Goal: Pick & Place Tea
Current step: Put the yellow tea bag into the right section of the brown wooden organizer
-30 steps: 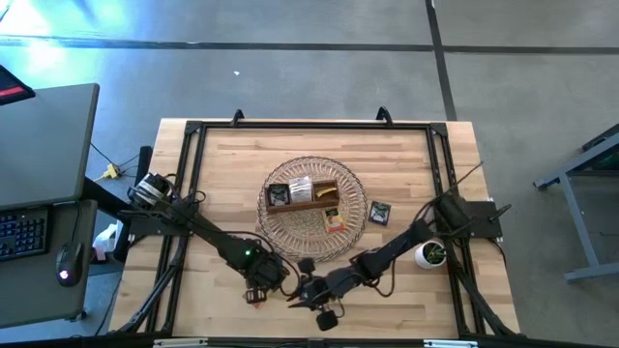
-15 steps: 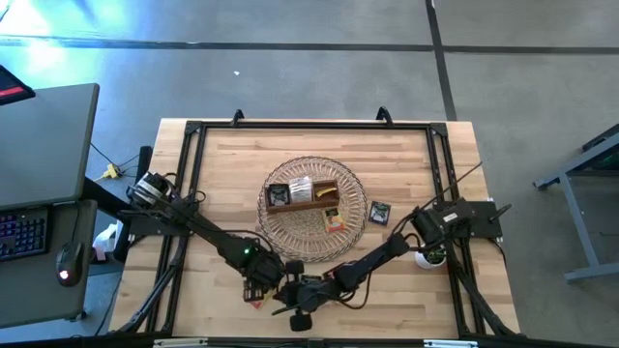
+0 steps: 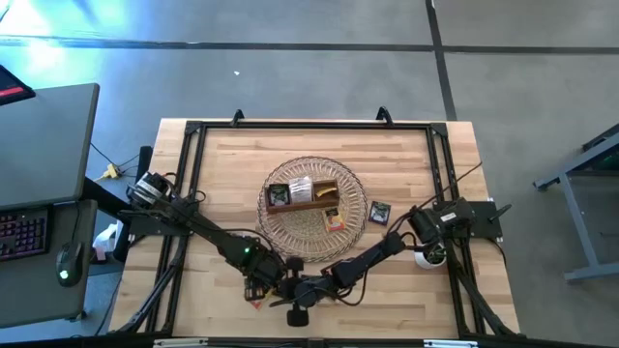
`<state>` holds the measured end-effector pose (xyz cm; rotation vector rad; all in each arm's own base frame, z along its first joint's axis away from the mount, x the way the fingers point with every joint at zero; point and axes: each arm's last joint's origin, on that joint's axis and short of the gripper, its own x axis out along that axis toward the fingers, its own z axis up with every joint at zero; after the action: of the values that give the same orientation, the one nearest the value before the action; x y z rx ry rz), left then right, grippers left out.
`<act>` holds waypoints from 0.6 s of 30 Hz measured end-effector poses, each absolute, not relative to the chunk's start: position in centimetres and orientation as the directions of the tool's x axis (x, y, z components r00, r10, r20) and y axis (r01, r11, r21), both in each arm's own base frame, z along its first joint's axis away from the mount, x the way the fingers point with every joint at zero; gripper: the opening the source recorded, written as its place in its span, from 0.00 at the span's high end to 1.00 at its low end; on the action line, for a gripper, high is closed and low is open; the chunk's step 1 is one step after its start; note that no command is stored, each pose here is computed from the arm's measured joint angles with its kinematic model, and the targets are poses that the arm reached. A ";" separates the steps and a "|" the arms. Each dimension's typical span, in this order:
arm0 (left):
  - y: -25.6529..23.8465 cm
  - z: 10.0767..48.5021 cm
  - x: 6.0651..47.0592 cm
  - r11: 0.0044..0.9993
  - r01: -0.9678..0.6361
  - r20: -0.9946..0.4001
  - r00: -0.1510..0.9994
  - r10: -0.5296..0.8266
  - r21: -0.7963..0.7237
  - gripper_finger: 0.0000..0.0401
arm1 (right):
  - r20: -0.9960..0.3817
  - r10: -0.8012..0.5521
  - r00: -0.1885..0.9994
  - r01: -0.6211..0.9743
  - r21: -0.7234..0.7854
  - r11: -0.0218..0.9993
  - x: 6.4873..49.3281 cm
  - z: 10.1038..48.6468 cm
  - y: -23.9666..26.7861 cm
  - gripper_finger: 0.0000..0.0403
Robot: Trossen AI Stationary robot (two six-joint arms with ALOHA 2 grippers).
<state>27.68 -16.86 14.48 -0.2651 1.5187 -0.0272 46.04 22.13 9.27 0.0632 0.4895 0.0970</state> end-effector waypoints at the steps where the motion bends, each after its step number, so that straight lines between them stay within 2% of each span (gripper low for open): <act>1: -16.9 14.3 27.7 0.970 -0.156 -0.982 0.054 -0.181 -0.187 0.64 | -0.468 0.096 0.878 -0.067 0.078 0.995 46.0 9.2 22.1 1.00; 7: -17.1 13.9 27.8 0.957 -0.187 -0.975 0.029 -0.218 -0.220 0.72 | -0.469 0.068 0.880 -0.038 0.073 0.997 46.0 9.1 22.0 1.00; 14: -17.4 14.0 28.2 0.946 -0.177 -0.962 0.050 -0.267 -0.271 0.76 | -0.496 0.048 0.867 -0.023 0.056 0.998 46.1 8.8 21.5 1.00; 18: -17.5 14.1 28.2 0.946 -0.167 -0.960 0.052 -0.274 -0.279 0.82 | -0.496 0.049 0.867 -0.028 0.050 0.998 46.1 8.8 21.5 1.00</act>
<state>28.23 -17.54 14.06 -0.3562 1.5271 -0.0847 46.06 21.53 8.81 0.0418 0.5206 0.0404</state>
